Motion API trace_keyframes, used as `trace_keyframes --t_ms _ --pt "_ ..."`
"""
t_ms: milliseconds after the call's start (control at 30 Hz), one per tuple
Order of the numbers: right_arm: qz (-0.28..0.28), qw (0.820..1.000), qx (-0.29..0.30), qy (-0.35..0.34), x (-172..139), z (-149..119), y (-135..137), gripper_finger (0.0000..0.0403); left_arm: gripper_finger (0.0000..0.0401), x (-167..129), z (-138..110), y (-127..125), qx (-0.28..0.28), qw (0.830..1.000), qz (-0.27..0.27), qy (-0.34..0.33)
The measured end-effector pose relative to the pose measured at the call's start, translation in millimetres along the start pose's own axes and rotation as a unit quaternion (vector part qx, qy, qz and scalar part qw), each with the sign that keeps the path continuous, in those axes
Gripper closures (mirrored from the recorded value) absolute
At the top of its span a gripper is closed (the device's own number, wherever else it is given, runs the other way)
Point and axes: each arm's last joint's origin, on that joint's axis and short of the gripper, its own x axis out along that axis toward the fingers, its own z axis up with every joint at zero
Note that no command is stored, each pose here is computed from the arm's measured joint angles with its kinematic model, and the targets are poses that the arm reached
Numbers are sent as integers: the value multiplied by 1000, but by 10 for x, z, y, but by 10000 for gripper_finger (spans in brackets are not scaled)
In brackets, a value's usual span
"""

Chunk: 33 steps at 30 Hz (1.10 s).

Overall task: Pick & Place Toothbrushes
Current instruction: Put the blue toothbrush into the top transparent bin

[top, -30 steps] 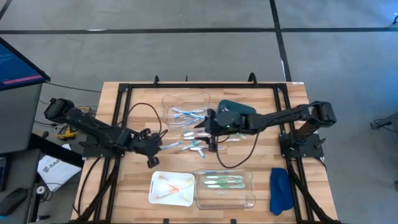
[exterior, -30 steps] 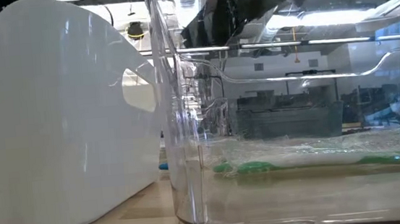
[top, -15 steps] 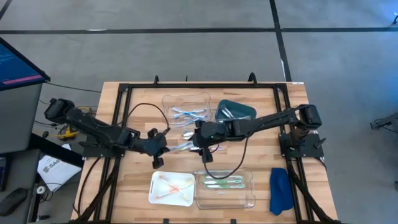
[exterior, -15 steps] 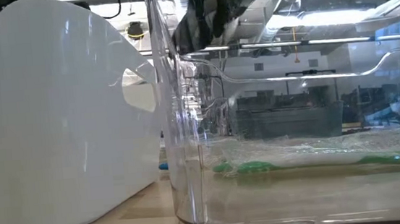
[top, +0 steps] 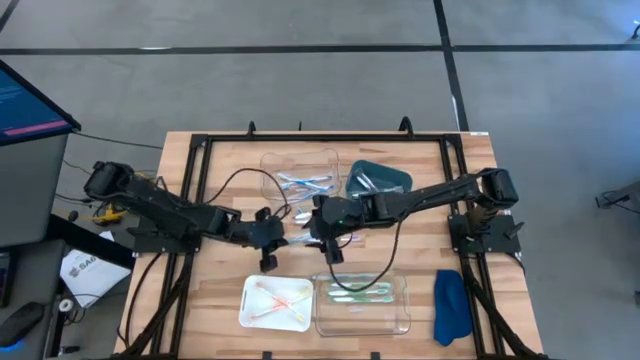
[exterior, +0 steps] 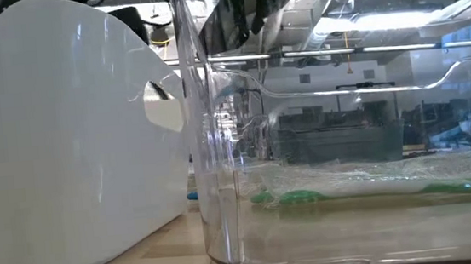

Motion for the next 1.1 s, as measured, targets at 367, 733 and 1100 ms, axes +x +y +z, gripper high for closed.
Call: trace_keyframes --t_ms 367,733,1100 --pt "4 999 10 51 -6 -102 -16 178 400 14 401 -33 45 998 -2 -35" --pt "-2 996 43 83 -15 -171 -54 182 400 5 437 -33 40 998 -15 -35" --pt "-1 995 44 89 -16 -183 -51 279 400 9 433 -19 39 999 -14 -31"
